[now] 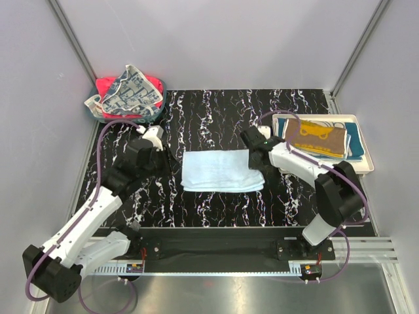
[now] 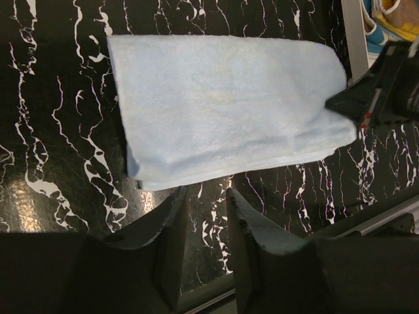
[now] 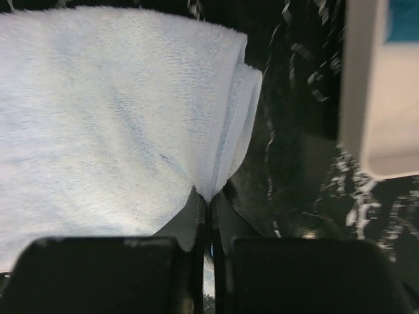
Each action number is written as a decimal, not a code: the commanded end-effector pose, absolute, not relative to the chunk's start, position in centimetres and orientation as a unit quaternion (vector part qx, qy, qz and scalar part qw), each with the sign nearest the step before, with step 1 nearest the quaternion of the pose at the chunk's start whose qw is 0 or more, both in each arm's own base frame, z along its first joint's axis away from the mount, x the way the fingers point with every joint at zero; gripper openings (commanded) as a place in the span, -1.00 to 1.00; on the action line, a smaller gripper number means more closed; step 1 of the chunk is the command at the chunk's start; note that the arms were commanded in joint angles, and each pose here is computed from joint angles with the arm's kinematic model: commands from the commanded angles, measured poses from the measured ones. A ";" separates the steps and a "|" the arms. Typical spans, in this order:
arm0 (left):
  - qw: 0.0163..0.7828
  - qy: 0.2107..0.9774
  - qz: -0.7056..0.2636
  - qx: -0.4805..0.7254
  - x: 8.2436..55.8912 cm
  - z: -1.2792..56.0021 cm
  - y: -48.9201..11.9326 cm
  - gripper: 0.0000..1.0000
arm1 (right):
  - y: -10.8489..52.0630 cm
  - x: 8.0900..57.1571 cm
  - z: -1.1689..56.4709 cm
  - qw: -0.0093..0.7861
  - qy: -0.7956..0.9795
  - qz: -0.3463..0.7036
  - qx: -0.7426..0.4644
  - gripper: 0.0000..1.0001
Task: Fold and stack the towels
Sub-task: Neatly place the folded towel into the bin, then grab crumpled towel
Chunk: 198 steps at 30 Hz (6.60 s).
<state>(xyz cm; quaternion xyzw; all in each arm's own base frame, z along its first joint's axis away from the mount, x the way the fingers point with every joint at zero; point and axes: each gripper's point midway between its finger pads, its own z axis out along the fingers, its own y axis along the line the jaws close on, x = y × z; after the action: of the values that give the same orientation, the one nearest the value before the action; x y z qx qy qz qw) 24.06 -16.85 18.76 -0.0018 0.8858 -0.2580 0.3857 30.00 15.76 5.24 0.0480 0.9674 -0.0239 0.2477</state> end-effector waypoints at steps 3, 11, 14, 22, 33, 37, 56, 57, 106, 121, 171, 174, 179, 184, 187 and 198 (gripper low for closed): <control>0.423 0.866 -0.264 0.032 24.1 22.3 -16.8 -0.30 | 11.6 33.1 14.6 0.321 0.935 -0.149 -0.004 -1.00; 0.409 0.870 -0.271 0.039 24.1 21.8 -17.2 -0.30 | 9.3 36.3 21.5 0.358 0.913 -0.194 -0.014 -1.00; 0.408 0.872 -0.269 0.040 24.2 21.6 -17.2 -0.30 | 8.7 36.8 24.0 0.375 0.906 -0.198 -0.015 -1.00; 0.398 0.876 -0.268 0.040 24.2 20.9 -17.2 -0.30 | 7.2 38.4 30.2 0.422 0.881 -0.211 -0.015 -1.00; 0.382 0.881 -0.275 0.043 24.4 20.2 -17.7 -0.31 | 6.9 40.2 34.9 0.461 0.862 -0.210 -0.019 -1.00; 0.379 0.882 -0.278 0.043 24.4 20.0 -17.7 -0.31 | 6.9 40.6 36.4 0.470 0.857 -0.211 -0.025 -1.00; 0.367 0.886 -0.279 0.043 24.4 19.2 -17.9 -0.32 | 3.7 39.9 41.7 0.502 0.837 -0.219 0.007 -1.00; 0.368 0.886 -0.279 0.042 24.4 19.3 -17.9 -0.32 | 3.6 40.0 41.5 0.500 0.839 -0.216 0.007 -1.00; 0.324 0.898 -0.293 0.046 23.9 16.6 -18.9 -0.32 | -22.6 44.0 18.8 0.294 0.837 -0.314 0.337 -0.96; 0.301 0.913 -0.272 0.046 24.4 15.0 -18.8 -0.30 | -24.9 46.0 17.7 0.303 0.828 -0.347 0.320 0.19; 0.452 0.747 0.063 -0.483 57.8 15.7 5.4 0.10 | 20.2 38.5 15.8 0.371 0.906 0.204 0.017 0.61; 0.452 0.744 0.067 -0.488 58.1 15.2 6.1 0.10 | 20.4 38.6 15.6 0.368 0.907 0.205 0.016 0.61; 0.441 0.745 0.067 -0.496 57.9 13.8 6.5 0.10 | 20.6 38.7 15.0 0.361 0.910 0.203 0.014 0.61; 0.444 0.743 0.055 -0.497 58.4 13.3 6.2 0.10 | 20.5 38.8 14.8 0.360 0.911 0.200 0.014 0.61; 0.448 0.741 0.055 -0.497 58.8 13.4 6.3 0.11 | 20.6 38.8 14.8 0.360 0.911 0.201 0.013 0.61; 0.456 0.718 0.050 -0.524 59.3 13.2 8.3 0.12 | 20.7 38.8 14.1 0.353 0.913 0.202 0.012 0.60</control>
<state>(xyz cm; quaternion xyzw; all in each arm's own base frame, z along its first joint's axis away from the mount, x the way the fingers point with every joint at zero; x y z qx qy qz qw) 57.63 7.50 10.52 -0.5050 0.7549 0.0680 0.4128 38.03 19.89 13.19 0.0164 0.9225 0.1859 0.3380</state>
